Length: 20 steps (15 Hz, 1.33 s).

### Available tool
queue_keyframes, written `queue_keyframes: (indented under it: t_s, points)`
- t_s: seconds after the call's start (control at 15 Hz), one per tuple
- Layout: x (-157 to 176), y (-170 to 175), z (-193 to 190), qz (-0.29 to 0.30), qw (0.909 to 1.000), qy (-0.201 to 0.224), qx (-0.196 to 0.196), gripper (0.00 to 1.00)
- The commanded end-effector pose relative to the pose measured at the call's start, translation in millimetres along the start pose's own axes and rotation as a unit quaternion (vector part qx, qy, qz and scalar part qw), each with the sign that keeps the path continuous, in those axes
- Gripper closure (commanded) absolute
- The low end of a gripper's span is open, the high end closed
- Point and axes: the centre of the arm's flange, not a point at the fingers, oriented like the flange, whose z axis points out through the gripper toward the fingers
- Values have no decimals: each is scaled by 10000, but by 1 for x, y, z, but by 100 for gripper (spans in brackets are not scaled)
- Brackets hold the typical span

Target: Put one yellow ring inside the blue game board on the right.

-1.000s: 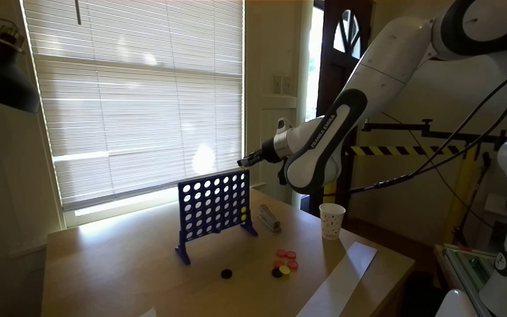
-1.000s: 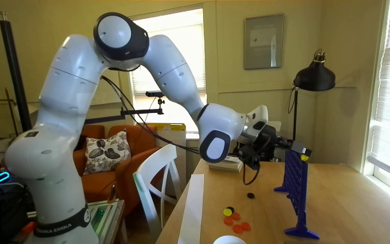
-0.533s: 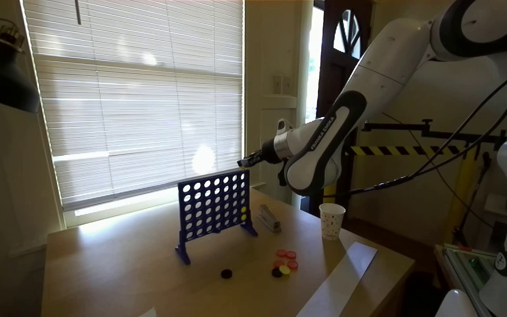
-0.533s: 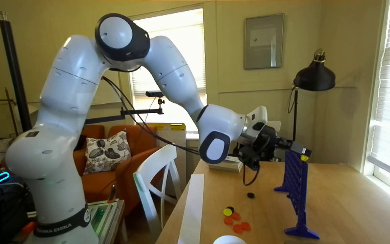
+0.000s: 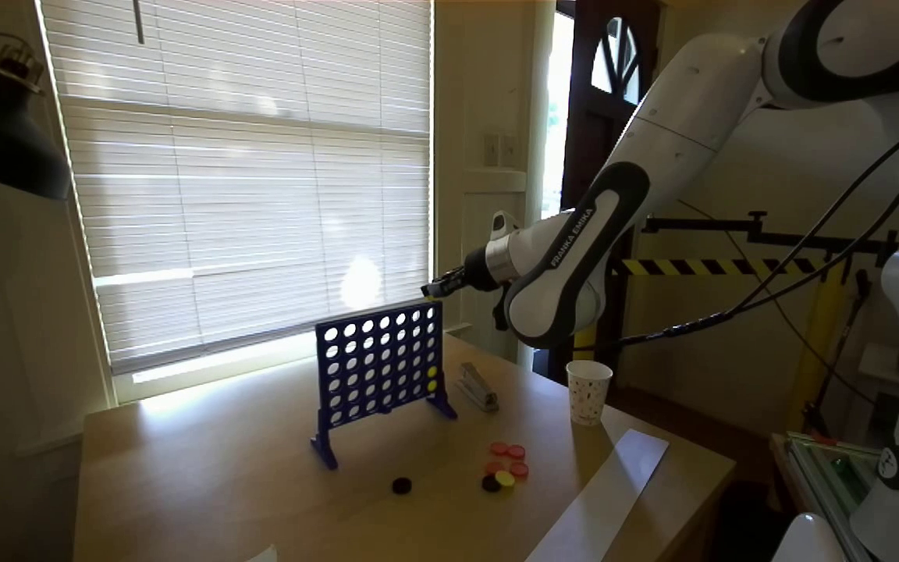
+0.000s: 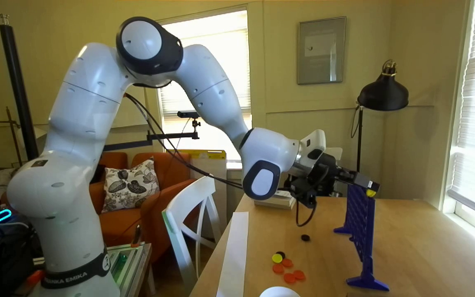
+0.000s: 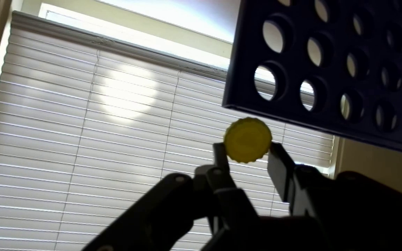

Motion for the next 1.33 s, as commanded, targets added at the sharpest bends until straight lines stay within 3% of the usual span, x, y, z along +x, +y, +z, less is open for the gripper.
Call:
queue_keyframes:
  t_s: [0.0, 1.27]
  points:
    - [1, -5, 4, -57, 9998, 101, -132, 91]
    - [-1, -3, 4, -124, 9997, 91, -178, 91]
